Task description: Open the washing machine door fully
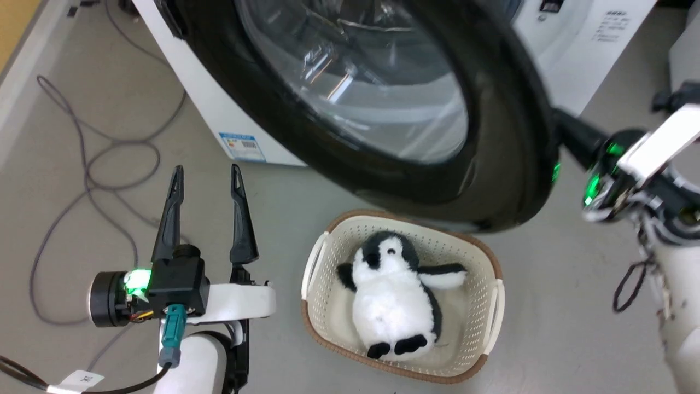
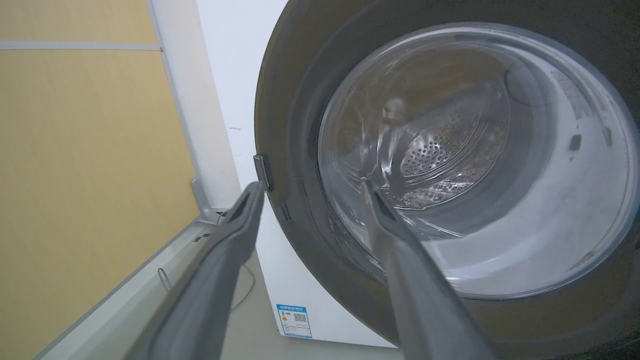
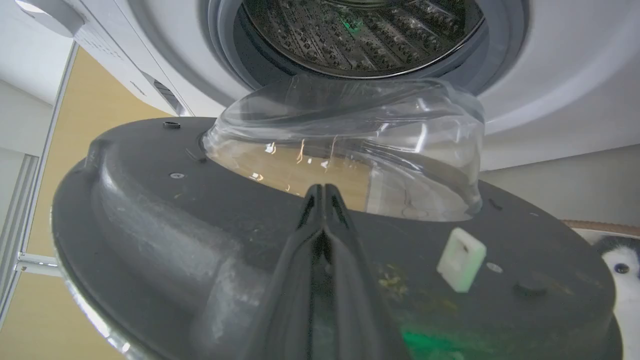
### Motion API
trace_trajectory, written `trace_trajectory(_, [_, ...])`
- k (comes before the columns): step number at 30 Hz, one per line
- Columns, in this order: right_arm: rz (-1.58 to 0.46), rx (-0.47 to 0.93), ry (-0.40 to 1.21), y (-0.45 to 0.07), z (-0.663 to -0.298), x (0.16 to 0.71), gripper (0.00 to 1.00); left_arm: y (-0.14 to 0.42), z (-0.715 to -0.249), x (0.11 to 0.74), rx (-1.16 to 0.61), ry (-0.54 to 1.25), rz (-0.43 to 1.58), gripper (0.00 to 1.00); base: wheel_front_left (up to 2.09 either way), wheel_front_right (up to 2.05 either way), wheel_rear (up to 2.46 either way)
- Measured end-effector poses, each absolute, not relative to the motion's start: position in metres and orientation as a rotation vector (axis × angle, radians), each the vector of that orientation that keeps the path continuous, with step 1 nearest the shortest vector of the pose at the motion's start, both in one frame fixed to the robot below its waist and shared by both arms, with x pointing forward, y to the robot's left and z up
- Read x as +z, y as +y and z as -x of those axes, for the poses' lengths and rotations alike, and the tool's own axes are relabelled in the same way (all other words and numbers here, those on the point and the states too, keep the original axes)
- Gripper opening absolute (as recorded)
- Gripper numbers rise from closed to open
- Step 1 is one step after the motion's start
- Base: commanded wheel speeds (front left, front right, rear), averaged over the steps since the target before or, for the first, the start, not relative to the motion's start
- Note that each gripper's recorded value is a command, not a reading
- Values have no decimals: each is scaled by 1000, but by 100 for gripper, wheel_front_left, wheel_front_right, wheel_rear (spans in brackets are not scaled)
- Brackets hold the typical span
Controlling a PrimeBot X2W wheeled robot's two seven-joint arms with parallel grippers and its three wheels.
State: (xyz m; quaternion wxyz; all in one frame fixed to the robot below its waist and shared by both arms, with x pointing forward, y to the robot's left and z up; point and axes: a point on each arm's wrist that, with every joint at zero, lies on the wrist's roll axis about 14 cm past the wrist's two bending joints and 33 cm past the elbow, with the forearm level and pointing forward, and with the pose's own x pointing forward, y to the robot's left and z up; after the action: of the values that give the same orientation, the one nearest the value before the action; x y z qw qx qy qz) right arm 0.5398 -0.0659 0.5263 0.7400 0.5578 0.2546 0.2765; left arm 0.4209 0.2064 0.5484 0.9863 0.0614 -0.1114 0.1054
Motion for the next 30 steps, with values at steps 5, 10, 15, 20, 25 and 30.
trace_trajectory(5, [-1216, 670, 582, -54, -510, 531, 0, 204, -413, 553, 200, -231, -119, 100, 0, 0, 0])
trace_trajectory(10, [-1215, 723, 610, -40, -477, 531, 0, 204, -403, 555, 201, -235, -118, 100, 0, 0, 0])
trace_trajectory(15, [-1200, 777, 646, -22, -444, 531, 0, 203, -392, 555, 193, -230, -117, 100, 0, 0, 0])
trace_trajectory(20, [-1200, 828, 684, -2, -413, 529, 0, 202, -385, 557, 187, -234, -115, 100, 0, 0, 0])
trace_trajectory(25, [-1212, 886, 731, 21, -384, 527, 0, 203, -381, 561, 188, -244, -113, 100, 0, 0, 0])
trace_trajectory(30, [-1228, 925, 777, 39, -358, 524, 0, 204, -377, 562, 189, -247, -112, 100, 0, 0, 0])
